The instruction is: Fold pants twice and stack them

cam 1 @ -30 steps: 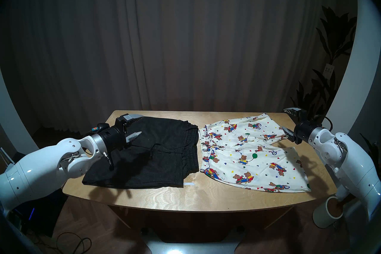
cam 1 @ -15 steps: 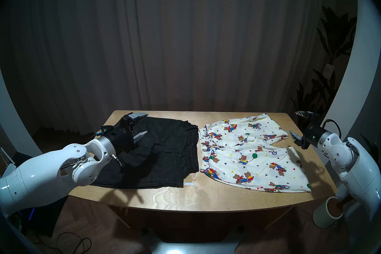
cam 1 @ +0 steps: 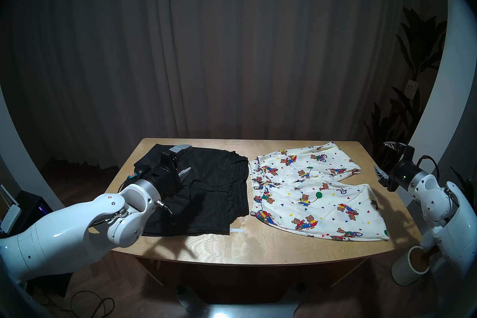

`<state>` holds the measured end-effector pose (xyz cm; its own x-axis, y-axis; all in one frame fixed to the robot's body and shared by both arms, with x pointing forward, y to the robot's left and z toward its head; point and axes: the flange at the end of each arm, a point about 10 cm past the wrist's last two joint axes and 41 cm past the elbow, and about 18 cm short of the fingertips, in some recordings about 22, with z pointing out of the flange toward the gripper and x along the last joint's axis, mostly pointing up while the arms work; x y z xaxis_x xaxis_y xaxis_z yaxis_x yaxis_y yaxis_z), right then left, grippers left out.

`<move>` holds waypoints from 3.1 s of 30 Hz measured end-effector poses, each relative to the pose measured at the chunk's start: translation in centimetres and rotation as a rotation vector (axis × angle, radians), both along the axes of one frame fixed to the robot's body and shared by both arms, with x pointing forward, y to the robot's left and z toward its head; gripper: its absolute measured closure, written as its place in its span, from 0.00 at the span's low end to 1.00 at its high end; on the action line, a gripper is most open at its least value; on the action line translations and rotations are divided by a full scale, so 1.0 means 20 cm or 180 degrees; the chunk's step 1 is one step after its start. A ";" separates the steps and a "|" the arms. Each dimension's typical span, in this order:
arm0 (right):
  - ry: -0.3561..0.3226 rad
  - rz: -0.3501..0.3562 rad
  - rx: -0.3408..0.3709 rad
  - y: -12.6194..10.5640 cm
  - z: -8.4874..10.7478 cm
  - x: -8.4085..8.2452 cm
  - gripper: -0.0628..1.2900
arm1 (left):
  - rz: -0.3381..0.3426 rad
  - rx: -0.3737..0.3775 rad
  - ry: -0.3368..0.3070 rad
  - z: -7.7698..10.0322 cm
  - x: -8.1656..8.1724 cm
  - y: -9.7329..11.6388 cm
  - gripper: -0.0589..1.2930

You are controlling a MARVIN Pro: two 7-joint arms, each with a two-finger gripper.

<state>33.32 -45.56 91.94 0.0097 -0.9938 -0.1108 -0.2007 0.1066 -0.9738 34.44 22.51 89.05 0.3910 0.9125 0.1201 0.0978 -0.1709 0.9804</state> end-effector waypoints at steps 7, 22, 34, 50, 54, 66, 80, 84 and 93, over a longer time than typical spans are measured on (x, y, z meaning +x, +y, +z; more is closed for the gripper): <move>0.0047 -0.0011 -0.0060 -0.01 -0.03 -0.08 0.03 | 0.0002 0.0126 -0.0087 -0.04 -0.03 -0.11 0.08; 0.0178 -0.0013 -0.0048 -0.03 -0.11 -0.16 0.03 | 0.0041 0.0270 -0.0156 -0.06 -0.01 -0.20 0.08; 0.0208 -0.0243 0.0078 -0.07 -0.06 -0.27 0.03 | -0.0065 0.0259 -0.0178 -0.08 -0.10 -0.24 0.08; 0.0316 -0.0238 0.0134 -0.16 -0.13 -0.32 0.03 | -0.0219 0.0221 -0.0165 -0.13 -0.15 -0.35 0.08; 0.0308 -0.0213 0.0120 -0.16 -0.13 -0.31 0.03 | -0.0188 0.0205 -0.0182 -0.13 -0.14 -0.36 0.08; 0.0314 -0.0114 -0.0021 -0.03 -0.10 -0.31 0.03 | -0.0172 0.0205 -0.0091 -0.15 -0.13 -0.30 0.08; 0.0513 -0.0174 -0.0060 -0.12 -0.19 -0.37 0.03 | -0.0279 0.0222 0.0063 -0.21 -0.19 -0.40 0.08; 0.0581 -0.0130 -0.0058 -0.16 -0.23 -0.39 0.03 | -0.0319 0.0244 0.0171 -0.23 -0.22 -0.45 0.08; 0.0709 -0.0041 -0.0067 -0.24 -0.34 -0.45 0.03 | -0.0427 0.0188 0.0178 -0.18 -0.23 -0.52 0.08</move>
